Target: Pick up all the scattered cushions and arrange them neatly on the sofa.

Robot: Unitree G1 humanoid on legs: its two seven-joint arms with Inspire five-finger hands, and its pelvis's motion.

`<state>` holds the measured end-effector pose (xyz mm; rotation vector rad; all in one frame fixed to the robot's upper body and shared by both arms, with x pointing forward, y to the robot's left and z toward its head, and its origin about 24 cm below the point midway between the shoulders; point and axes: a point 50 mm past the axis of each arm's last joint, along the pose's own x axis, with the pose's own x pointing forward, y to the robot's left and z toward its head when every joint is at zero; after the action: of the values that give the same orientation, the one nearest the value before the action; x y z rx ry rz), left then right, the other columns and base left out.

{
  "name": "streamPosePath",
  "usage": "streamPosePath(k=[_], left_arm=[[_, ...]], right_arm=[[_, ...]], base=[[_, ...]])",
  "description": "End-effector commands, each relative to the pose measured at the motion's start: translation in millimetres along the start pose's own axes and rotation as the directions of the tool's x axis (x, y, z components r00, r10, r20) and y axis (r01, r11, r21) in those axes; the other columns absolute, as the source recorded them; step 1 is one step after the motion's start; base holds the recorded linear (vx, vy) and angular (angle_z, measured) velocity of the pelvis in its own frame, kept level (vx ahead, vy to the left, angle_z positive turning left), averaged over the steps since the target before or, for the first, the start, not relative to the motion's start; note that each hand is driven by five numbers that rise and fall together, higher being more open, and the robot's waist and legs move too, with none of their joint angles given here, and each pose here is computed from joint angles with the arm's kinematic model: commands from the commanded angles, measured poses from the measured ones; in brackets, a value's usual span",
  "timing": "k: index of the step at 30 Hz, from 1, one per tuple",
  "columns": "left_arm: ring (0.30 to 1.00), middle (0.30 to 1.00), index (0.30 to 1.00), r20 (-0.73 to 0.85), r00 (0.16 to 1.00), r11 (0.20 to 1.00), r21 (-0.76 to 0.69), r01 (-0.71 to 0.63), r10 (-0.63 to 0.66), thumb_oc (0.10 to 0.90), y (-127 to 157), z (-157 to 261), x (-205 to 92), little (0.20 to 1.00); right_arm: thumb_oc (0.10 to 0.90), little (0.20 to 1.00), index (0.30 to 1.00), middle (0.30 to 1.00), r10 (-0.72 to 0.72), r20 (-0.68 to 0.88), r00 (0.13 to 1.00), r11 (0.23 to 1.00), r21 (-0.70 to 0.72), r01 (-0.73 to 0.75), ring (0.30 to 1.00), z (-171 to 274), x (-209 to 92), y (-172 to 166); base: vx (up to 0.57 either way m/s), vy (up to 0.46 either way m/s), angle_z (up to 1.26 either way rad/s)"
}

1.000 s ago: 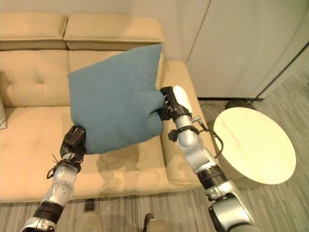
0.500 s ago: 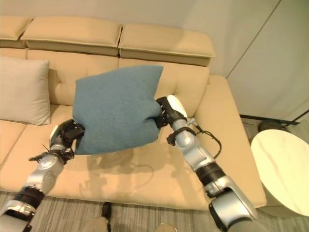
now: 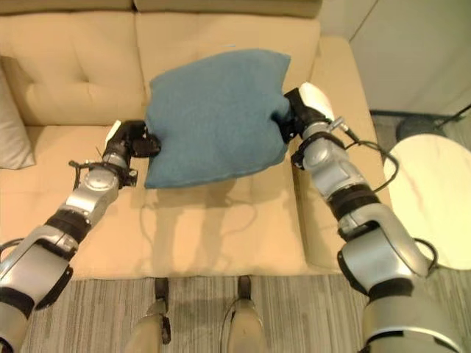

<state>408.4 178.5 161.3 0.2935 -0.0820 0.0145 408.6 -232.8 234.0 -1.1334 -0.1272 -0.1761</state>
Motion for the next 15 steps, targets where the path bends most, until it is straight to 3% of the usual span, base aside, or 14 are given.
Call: streamPosePath(k=[1,5,11,15], left_arm=[[0.300,0.300,0.300,0.499,0.860,0.994,-0.035,-0.107,0.110,0.400,27,156,10,0.300],[0.300,0.300,0.300,0.541,0.816,0.975,-0.044,-0.216,0.205,0.400,51,180,7,0.300],[0.300,0.300,0.300,0.600,0.723,0.935,-0.139,-0.327,0.342,0.400,81,186,-9,0.300],[0.300,0.300,0.300,0.622,0.692,0.907,-0.070,-0.416,0.365,0.400,97,186,-14,0.300]], right_arm=[[0.400,0.300,0.300,0.300,-0.314,0.304,0.899,0.949,0.080,0.304,0.300,94,10,-89],[0.400,0.300,0.300,0.300,-0.433,0.342,0.834,0.896,0.062,0.440,0.300,110,5,-125],[0.400,0.300,0.300,0.300,-0.567,0.403,0.718,0.803,0.078,0.590,0.300,118,-9,-139],[0.400,0.300,0.300,0.300,-0.587,0.414,0.696,0.780,0.056,0.624,0.300,112,-11,-137]], base=[[0.00,-0.053,0.02],[0.04,-0.108,-0.09],[0.06,-0.064,0.06],[0.03,-0.027,-0.04]])
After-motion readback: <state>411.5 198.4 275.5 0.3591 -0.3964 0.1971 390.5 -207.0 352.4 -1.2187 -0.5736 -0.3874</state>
